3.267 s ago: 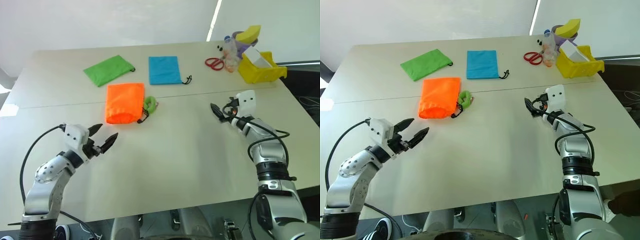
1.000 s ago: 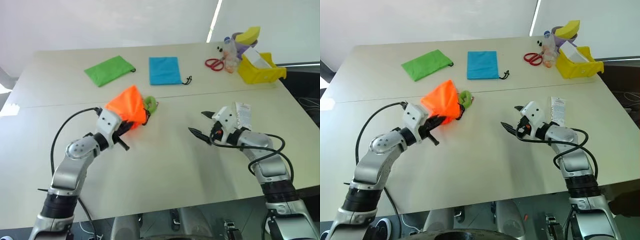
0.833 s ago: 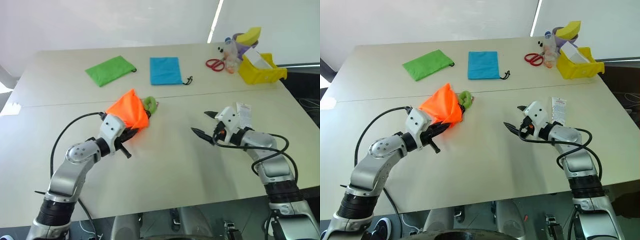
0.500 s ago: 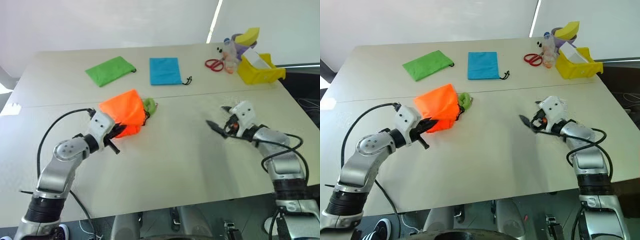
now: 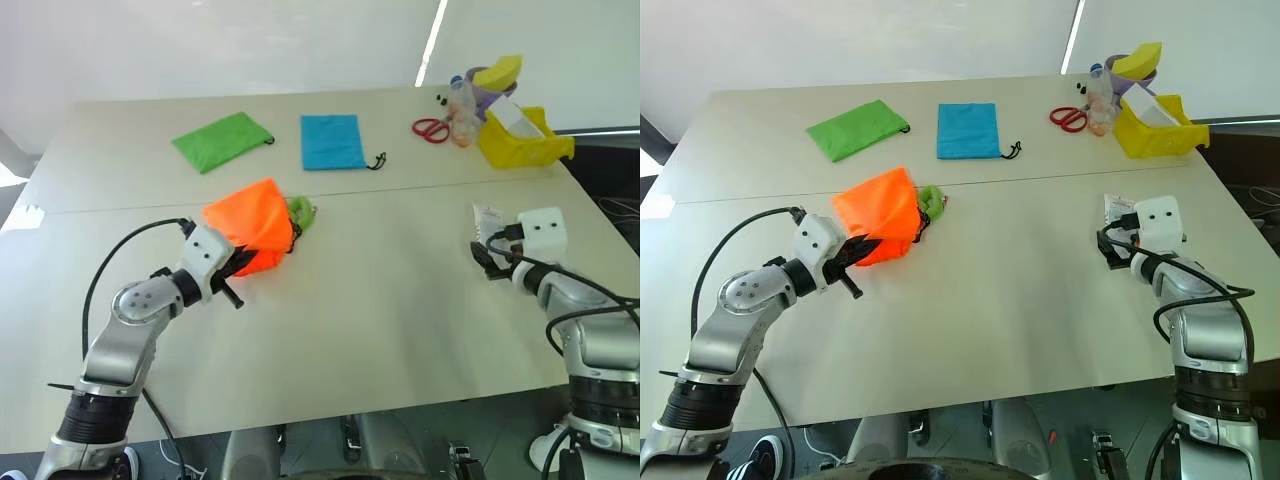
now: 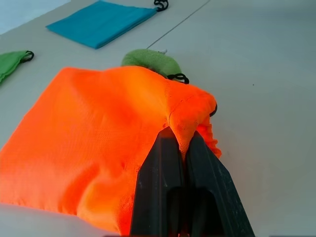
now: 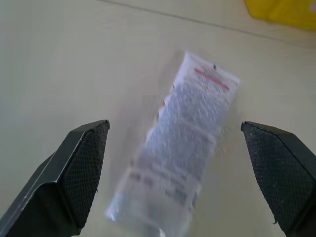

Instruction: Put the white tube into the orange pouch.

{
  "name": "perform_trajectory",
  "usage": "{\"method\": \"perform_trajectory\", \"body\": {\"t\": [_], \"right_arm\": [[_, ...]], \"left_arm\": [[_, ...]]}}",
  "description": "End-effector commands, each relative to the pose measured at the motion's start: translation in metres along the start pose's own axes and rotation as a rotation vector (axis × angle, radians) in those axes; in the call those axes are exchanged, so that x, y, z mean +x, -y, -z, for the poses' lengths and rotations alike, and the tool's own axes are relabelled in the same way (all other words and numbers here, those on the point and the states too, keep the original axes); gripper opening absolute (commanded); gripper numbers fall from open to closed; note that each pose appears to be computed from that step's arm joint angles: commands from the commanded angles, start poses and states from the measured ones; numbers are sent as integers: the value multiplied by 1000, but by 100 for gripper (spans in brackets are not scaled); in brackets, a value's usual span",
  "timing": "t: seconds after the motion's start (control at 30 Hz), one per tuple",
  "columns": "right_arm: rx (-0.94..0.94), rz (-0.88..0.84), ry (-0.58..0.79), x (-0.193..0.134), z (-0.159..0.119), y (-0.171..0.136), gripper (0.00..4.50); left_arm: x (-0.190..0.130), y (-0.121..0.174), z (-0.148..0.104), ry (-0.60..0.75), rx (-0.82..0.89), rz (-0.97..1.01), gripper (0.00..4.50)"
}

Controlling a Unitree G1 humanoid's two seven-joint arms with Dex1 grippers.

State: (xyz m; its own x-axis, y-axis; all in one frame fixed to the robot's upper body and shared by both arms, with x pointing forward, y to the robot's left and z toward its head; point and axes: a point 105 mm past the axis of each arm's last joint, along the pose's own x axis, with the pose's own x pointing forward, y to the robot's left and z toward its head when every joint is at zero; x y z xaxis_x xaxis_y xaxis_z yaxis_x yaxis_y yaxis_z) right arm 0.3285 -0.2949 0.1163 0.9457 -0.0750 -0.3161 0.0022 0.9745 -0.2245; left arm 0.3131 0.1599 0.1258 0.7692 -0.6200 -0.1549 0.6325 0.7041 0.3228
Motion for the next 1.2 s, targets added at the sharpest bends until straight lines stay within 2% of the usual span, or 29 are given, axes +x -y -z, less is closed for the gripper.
{"method": "perform_trajectory", "body": {"t": [0.03,0.3,0.4,0.5,0.53,0.63,0.7,0.77,0.83,0.87,1.03,1.1,1.2], "right_arm": [[87,24,14,-5,-4,1,450],[212,30,-33,2,8,-3,450],[249,20,-31,3,7,-4,363],[247,-13,-46,3,8,-11,210],[254,-40,-36,2,4,-16,181],[204,-190,-5,-2,-10,-38,181],[178,-430,64,-18,-28,-72,181],[118,-711,112,-49,-40,-111,181],[11,-964,72,-86,-30,-141,181],[-51,-1030,43,-97,-23,-149,181],[-149,-1201,-45,-121,-3,-173,181],[-245,-1189,-36,-113,3,-179,181],[-212,-1159,13,-97,-5,-194,181]], "left_arm": [[1,1,-7,34,20,2,4],[2,-2,-7,31,29,1,4],[2,0,-7,33,29,3,0],[1,0,-6,27,32,5,0],[1,0,-6,26,33,4,0],[1,-1,-6,25,35,2,0],[1,-2,-6,23,38,1,0],[0,-3,-5,19,41,-2,0],[0,-5,-5,16,45,-9,0],[0,-6,-5,18,46,-12,0],[2,-8,-11,30,46,-20,0],[2,-8,-13,41,37,-17,0],[1,-5,-15,42,30,5,0]]}}
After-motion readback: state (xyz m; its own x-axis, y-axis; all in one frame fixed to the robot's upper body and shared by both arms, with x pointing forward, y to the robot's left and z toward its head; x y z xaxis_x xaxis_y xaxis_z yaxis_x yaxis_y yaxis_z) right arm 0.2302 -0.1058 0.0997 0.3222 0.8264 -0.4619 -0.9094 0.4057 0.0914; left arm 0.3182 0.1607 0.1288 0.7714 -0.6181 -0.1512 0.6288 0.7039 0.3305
